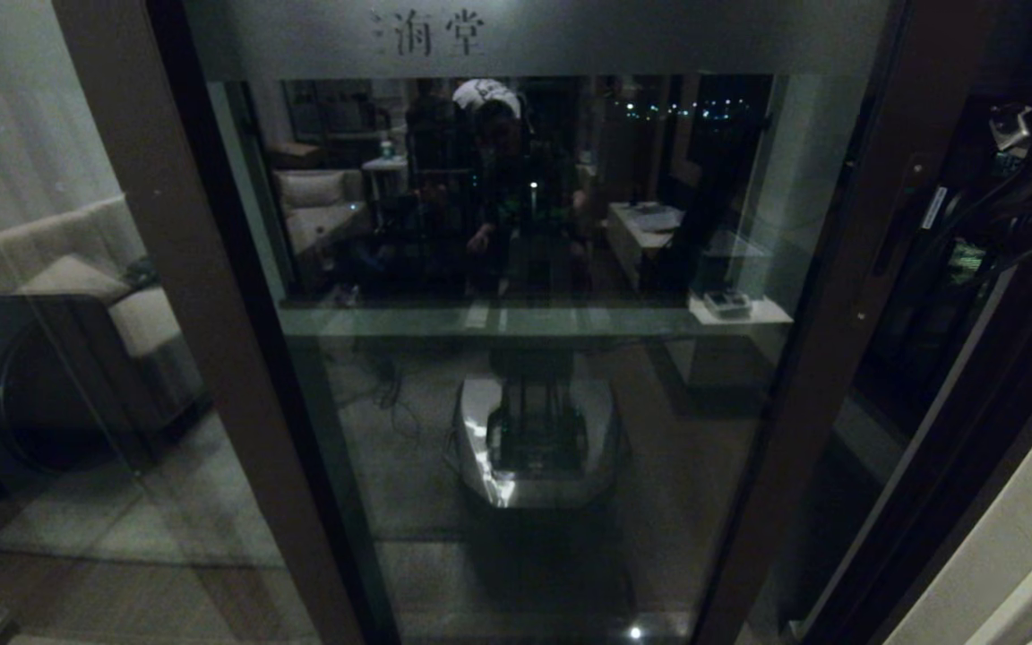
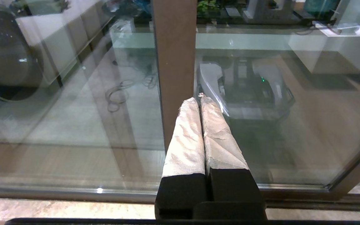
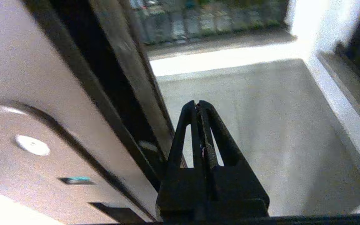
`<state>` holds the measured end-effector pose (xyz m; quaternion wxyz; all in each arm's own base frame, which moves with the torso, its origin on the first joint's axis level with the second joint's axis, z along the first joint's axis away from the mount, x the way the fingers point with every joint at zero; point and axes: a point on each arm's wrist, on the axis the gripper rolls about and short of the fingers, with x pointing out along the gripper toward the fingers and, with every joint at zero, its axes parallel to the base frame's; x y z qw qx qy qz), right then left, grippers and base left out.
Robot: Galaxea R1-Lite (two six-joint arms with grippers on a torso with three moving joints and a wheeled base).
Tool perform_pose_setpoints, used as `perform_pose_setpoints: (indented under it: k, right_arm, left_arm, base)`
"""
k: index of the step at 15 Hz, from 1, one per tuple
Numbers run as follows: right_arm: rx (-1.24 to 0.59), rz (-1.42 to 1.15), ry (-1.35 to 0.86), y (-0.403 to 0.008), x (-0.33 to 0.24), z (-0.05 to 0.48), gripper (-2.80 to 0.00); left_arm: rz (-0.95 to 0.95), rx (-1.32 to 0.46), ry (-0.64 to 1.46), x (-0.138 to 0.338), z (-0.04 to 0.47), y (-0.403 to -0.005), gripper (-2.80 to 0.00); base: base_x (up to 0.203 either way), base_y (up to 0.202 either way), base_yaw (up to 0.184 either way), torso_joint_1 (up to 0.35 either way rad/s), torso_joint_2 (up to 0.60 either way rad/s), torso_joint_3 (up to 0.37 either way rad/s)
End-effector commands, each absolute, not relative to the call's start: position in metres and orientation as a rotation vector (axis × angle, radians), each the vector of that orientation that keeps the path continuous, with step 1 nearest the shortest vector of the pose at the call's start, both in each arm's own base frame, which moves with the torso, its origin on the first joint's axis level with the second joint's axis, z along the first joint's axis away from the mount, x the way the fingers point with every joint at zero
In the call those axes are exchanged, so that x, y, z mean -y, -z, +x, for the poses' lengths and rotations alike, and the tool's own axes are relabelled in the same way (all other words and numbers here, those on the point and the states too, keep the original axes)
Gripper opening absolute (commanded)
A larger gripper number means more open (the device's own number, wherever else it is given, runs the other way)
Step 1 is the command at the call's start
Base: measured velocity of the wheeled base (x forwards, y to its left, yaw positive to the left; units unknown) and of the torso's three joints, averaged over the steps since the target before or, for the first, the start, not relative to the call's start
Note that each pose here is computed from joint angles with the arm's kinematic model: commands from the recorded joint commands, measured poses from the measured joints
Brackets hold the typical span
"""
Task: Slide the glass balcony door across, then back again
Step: Open the slid door
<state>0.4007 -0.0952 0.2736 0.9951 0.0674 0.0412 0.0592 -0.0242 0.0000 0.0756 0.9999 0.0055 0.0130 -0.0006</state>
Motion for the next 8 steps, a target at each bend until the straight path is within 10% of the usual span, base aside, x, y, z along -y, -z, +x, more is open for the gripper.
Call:
perform_pose_setpoints:
  k: [1, 8]
  right_arm:
    - [-0.082, 0.134, -0.149, -0.271, 0.091, 0.403, -2.80]
    - [-0.112, 0.138, -0.199, -0.263, 0.058, 0.410, -2.80]
  left_arm:
    - [0.011, -0.026, 0.002, 0.000, -0.024, -0.076, -2.80]
    - [0.011, -0.026, 0.002, 0.000, -0.024, -0.076, -2.80]
  base:
    - [0.000, 0.000, 0.000, 0.000, 0.00, 0.000]
    - [0.000, 0.000, 0.000, 0.000, 0.00, 0.000]
